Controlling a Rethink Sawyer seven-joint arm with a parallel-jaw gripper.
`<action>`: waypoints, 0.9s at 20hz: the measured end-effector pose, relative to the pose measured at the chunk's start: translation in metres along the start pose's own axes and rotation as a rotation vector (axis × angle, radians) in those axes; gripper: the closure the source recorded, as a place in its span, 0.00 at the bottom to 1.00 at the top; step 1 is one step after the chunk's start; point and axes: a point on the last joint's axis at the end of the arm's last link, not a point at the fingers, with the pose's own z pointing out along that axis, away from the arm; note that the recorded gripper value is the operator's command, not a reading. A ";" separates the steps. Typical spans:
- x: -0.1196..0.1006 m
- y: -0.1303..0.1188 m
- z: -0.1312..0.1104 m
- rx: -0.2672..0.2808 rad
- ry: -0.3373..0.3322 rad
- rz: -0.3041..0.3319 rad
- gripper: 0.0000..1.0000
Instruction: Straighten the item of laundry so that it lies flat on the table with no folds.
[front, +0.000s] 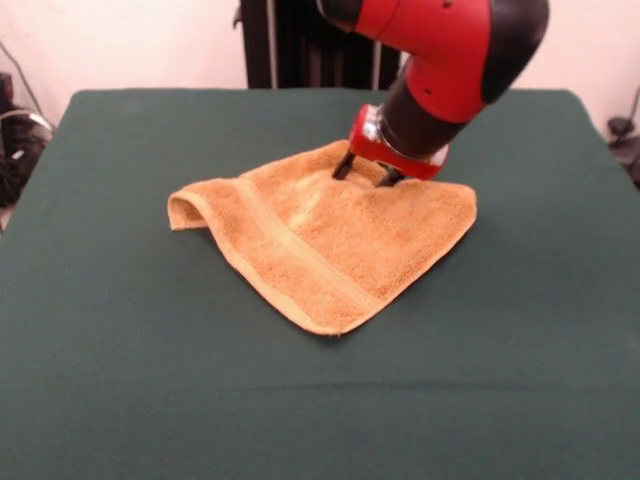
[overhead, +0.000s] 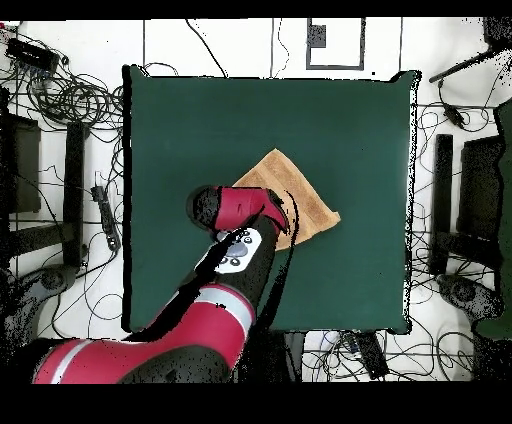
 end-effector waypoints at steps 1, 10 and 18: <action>0.000 0.001 0.000 0.010 -0.002 -0.001 0.00; 0.000 0.004 -0.002 0.029 0.002 0.017 0.00; -0.022 0.012 -0.024 -0.028 -0.036 0.179 0.00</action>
